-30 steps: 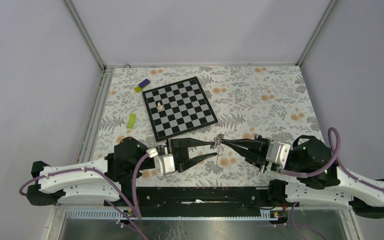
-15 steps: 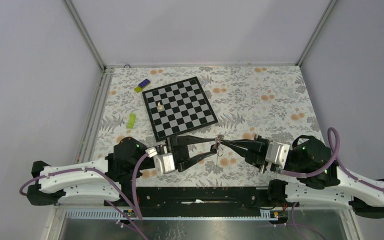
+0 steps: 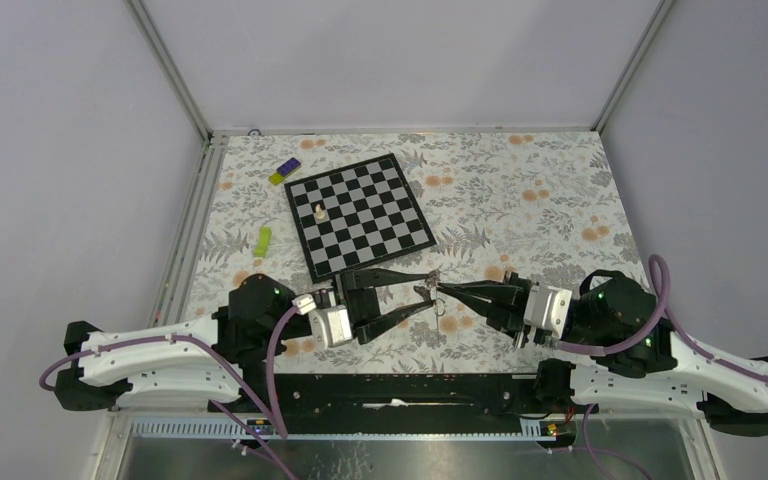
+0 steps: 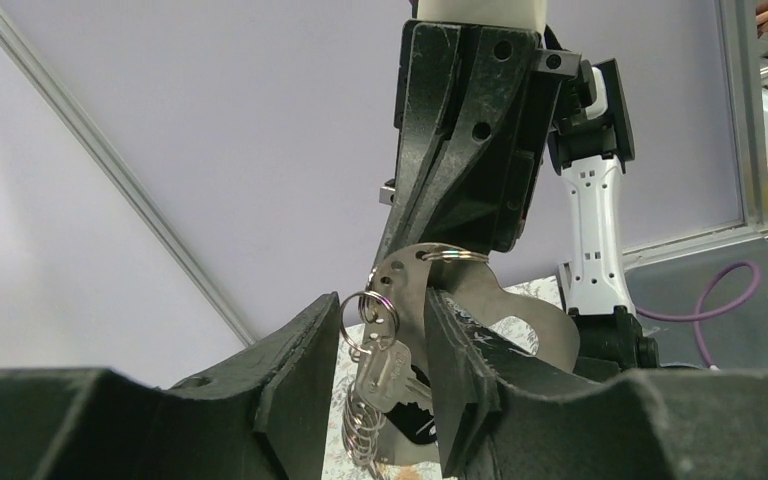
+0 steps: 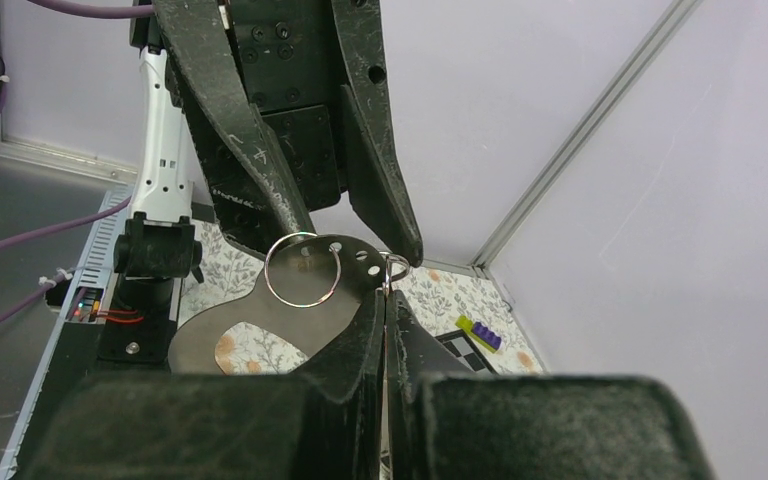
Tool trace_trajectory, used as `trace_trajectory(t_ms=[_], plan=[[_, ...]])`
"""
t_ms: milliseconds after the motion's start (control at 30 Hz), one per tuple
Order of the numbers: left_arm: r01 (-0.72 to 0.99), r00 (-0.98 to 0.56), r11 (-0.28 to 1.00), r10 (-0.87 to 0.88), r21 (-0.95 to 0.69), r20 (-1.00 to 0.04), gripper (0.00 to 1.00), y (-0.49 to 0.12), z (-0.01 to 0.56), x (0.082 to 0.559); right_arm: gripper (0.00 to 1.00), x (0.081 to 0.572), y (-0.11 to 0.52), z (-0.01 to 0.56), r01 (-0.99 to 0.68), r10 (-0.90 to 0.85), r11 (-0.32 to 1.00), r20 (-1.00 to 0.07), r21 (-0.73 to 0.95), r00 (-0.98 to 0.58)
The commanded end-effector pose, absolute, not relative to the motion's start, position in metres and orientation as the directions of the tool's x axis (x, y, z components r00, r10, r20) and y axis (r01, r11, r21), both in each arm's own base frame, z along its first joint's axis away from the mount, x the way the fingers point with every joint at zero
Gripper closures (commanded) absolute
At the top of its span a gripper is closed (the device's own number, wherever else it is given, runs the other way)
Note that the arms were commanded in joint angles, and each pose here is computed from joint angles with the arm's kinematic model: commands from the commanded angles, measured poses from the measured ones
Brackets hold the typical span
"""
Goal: Remove the keys from the keyring
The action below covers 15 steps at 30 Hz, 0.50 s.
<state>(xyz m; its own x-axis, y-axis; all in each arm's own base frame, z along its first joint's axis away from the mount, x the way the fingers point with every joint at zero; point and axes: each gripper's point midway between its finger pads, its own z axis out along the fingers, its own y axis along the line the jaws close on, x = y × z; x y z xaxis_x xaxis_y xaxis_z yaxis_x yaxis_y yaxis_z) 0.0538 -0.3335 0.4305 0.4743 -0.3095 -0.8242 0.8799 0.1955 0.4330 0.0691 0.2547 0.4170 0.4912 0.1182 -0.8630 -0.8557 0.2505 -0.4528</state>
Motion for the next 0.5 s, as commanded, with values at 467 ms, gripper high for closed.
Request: trace_trajectory(t_ms=[467], plan=[[0.868,0.494,0.258,-0.358,0.424,-0.792,0.59,-0.3269,0.4528,0.0587,1.0,0.063,0.2516,0.438,-0.859,0.186,0.254,-0.849,-0.444,0.494]])
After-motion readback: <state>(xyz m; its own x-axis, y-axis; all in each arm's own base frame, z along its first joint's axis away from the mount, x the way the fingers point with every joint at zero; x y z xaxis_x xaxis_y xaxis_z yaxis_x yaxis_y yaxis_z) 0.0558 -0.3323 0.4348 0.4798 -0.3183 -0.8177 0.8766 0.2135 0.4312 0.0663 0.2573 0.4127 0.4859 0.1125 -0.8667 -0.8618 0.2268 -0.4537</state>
